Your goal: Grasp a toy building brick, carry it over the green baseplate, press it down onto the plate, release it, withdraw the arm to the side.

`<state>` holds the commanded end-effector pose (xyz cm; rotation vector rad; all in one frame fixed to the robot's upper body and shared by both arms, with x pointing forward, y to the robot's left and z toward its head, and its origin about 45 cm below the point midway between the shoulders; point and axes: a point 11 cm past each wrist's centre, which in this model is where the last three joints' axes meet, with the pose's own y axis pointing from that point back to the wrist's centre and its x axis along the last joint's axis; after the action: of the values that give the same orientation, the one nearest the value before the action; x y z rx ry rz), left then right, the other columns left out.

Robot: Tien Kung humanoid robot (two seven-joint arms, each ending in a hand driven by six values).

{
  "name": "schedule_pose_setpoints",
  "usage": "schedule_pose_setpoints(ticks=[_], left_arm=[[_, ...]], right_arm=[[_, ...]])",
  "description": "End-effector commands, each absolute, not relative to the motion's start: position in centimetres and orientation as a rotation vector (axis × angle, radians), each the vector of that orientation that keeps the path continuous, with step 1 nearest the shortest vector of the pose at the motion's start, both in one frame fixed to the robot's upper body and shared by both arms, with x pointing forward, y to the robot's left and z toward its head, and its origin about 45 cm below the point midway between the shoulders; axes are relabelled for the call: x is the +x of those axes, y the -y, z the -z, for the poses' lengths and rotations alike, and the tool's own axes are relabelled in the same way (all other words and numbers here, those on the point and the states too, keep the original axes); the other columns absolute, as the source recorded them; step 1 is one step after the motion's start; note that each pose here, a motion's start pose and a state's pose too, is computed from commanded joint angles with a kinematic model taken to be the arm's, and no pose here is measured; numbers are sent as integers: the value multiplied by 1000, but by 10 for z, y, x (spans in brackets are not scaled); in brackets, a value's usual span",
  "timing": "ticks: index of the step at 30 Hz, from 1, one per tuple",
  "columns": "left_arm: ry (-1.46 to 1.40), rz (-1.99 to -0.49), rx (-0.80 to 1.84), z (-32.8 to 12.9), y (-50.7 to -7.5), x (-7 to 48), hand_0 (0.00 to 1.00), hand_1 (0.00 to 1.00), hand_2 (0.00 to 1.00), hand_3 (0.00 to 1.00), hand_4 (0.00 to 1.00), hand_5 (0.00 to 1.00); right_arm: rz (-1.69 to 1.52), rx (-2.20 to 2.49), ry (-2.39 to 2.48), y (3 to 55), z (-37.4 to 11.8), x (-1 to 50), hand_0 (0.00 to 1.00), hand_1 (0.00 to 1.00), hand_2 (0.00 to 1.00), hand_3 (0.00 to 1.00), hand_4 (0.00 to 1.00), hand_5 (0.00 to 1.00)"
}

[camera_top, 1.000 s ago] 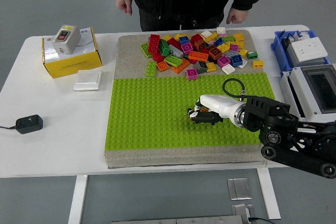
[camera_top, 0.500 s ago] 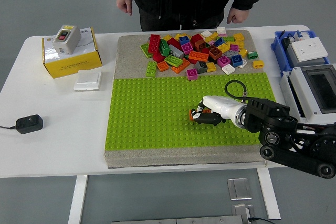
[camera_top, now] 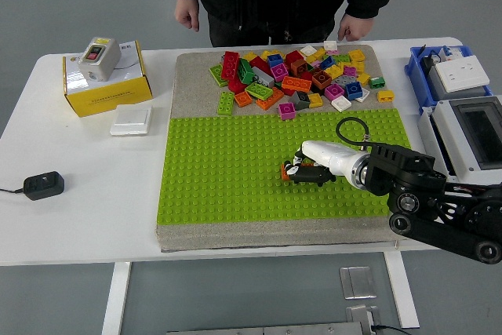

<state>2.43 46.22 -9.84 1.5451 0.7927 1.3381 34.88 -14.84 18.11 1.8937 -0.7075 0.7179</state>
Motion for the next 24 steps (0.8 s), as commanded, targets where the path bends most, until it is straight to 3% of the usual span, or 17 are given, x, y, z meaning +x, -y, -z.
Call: schedule_pose_setpoints(ticks=[15,24], left_arm=[[-792,-1338,1546,98,-463,24,663,644,601,652,392,477],[-791,-1338,1542,99,-462,25,664,644,600,651,391,476]], right_arm=[[-700,1888,689,148,-167,344,133,281,726,404,357,873],[-852,1783,723,151,-166,351,133,280,724,398,360,866]])
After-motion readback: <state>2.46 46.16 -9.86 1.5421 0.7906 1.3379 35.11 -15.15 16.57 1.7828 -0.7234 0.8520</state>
